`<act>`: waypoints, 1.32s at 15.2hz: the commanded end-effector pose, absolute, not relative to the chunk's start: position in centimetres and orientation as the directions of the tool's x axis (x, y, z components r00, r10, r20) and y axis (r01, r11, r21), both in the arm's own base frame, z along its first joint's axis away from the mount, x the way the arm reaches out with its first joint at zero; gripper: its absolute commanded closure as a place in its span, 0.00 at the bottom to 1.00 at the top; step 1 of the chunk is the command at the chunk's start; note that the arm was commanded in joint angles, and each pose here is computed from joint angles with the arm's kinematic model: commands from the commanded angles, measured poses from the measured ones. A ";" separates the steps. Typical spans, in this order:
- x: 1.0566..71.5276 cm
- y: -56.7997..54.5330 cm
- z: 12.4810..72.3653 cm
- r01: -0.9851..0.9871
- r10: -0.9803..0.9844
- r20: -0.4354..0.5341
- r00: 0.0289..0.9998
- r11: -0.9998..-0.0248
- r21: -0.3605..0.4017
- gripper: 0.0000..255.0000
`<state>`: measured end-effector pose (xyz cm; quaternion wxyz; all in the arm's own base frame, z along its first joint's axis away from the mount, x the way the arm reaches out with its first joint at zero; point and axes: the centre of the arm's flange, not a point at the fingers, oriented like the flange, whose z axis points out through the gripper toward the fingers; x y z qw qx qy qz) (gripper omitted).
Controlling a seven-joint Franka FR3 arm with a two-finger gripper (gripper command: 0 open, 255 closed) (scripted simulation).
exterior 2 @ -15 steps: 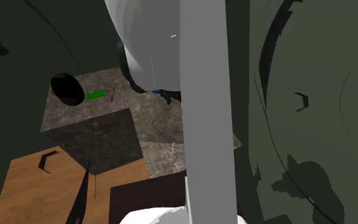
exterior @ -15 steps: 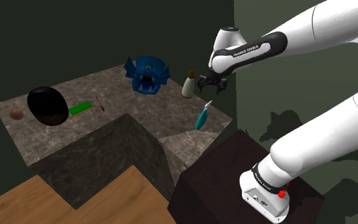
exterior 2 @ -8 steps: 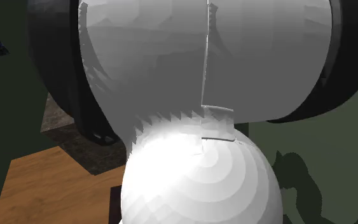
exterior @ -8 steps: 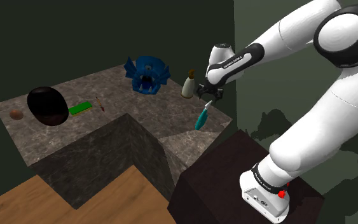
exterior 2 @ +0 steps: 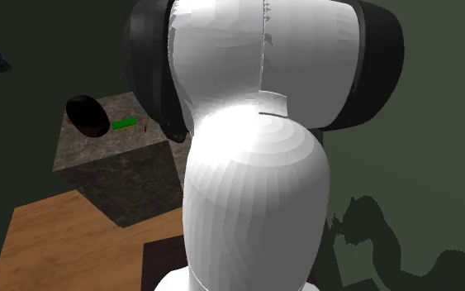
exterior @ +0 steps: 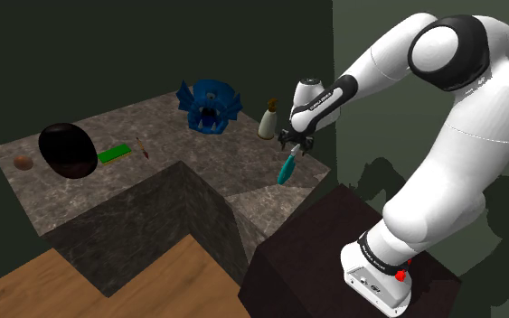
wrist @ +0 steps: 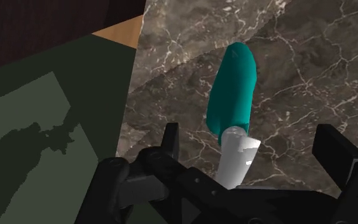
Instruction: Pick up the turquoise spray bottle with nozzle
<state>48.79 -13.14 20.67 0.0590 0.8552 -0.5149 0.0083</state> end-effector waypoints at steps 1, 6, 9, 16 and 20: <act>48.7 -13.2 19.5 -0.882 -0.880 0.075 0.468 -0.462 0.092 0.00; 48.8 -13.2 18.2 -0.882 -0.880 0.075 0.468 -0.462 0.092 1.00; 48.8 -13.2 18.2 -0.882 -0.880 0.075 0.468 -0.462 0.092 1.00; 48.7 -13.2 18.7 -0.882 -0.880 0.075 0.468 -0.462 0.092 1.00; 48.7 -13.2 20.8 -0.882 -0.880 0.075 0.468 -0.462 0.092 1.00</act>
